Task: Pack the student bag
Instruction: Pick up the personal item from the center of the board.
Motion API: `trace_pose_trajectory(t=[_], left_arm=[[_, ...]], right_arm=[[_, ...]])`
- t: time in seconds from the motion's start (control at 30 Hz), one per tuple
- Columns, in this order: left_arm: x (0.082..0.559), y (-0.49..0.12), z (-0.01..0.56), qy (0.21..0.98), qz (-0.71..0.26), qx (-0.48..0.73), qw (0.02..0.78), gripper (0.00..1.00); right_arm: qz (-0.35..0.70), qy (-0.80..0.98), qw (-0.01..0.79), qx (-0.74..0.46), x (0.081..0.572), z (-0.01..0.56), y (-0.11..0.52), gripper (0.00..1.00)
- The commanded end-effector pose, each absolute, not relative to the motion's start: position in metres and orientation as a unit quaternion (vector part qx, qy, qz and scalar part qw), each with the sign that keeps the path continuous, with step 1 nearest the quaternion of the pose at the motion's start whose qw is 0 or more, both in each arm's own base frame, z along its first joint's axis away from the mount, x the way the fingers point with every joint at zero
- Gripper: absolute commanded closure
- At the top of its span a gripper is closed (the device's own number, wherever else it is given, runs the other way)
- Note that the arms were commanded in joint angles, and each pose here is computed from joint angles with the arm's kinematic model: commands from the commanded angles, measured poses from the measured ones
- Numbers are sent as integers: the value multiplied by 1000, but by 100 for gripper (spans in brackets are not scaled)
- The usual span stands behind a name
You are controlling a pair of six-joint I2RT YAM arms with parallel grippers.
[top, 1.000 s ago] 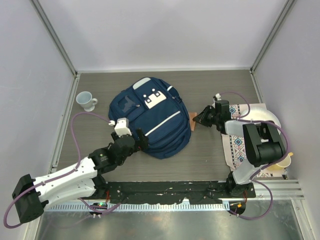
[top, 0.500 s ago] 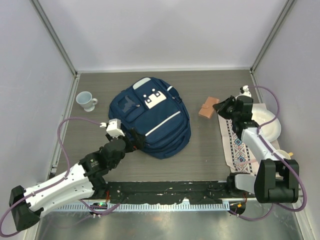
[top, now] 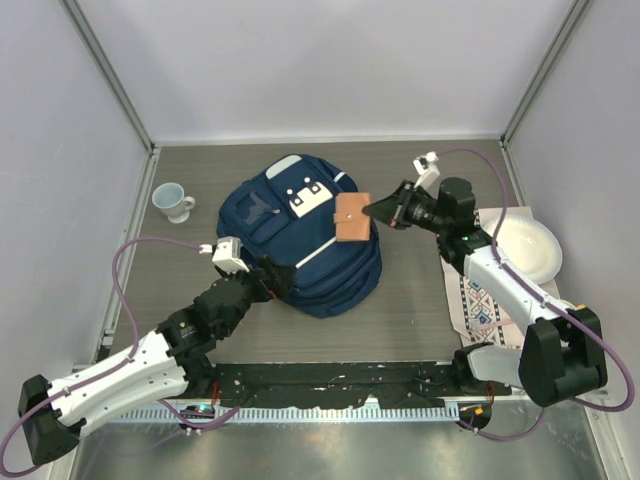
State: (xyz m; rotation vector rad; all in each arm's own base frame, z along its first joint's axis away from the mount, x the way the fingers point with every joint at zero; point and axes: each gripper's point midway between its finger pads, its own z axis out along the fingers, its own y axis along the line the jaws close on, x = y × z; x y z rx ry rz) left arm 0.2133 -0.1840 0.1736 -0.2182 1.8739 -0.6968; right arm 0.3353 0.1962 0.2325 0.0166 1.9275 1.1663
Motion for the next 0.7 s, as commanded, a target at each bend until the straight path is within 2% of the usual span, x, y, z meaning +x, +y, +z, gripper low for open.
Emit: trace_pose_trajectory(t=[0.0,0.23,0.67], left_arm=[[217,-202,213,738,-361,-80,565,0],[218,-211,233,689,-425,-95,580,0],[228,-229,231,683,-452,-96,565,0]], right_arm=[[513,741,422,-95,313,252,244,99],[575,728,349,-132,276,235,289,99],[643,693,300,-128,243,229,296,99]])
